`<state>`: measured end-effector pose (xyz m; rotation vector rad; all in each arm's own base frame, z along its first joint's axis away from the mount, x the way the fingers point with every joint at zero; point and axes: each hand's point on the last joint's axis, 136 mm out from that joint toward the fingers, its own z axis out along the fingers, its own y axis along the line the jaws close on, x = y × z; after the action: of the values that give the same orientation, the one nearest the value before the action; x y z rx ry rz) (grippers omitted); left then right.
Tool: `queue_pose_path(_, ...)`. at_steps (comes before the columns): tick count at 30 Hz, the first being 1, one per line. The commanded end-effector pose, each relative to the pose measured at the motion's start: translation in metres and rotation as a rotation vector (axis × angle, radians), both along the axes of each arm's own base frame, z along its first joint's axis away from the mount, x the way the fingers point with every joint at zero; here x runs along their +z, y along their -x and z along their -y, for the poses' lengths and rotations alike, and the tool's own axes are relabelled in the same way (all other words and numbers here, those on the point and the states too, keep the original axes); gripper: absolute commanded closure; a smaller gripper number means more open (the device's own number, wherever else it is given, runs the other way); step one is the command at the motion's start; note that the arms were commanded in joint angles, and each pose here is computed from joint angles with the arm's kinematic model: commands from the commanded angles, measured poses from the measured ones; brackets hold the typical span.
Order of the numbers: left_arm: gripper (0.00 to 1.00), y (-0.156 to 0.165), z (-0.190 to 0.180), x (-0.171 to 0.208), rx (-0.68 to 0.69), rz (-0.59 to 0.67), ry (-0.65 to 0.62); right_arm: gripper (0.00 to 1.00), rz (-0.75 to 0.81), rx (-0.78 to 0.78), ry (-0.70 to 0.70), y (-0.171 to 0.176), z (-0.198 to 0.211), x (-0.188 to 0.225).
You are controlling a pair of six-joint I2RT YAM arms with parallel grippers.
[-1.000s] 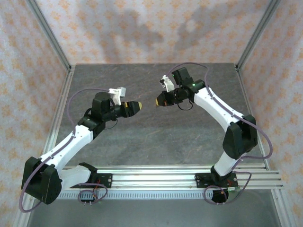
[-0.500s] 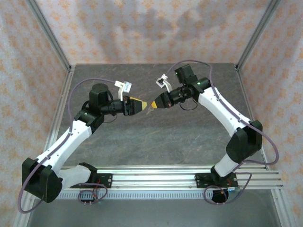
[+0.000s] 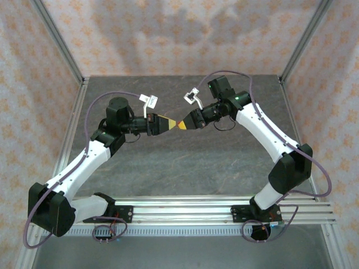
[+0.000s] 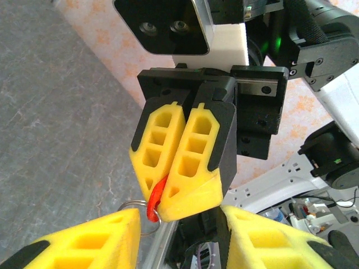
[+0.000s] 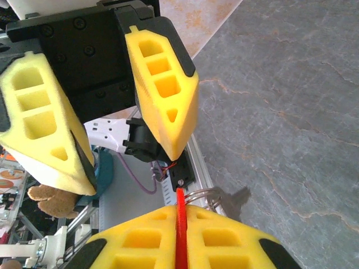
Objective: Remove the keys from the keyring
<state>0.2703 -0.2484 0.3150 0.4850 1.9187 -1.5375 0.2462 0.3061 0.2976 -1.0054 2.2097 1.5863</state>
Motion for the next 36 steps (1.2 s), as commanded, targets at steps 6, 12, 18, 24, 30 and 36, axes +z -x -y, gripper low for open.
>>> queue_pose_path(6,0.63,0.005,0.01,0.011,-0.055,0.024,0.039,0.88,0.023,0.054,-0.07,0.012,-0.003,0.023)
queue_pose_path(12,0.73,0.006,0.018,0.008,-0.081,0.016,0.038,0.89,0.024,0.06,-0.076,0.014,-0.003,0.024)
queue_pose_path(18,0.87,0.007,0.02,0.011,-0.087,0.021,0.05,0.89,0.025,0.072,-0.088,0.017,-0.002,0.026)
queue_pose_path(24,1.0,0.01,0.021,0.015,-0.096,0.027,0.066,0.87,0.02,0.079,-0.093,0.019,-0.002,0.027)
queue_pose_path(30,1.0,0.01,0.019,0.016,-0.074,0.041,0.07,0.8,0.028,0.077,-0.103,0.019,-0.002,0.03)
queue_pose_path(36,1.0,0.005,0.015,0.018,-0.015,0.066,0.082,0.62,0.063,0.025,-0.096,0.012,-0.002,0.033)
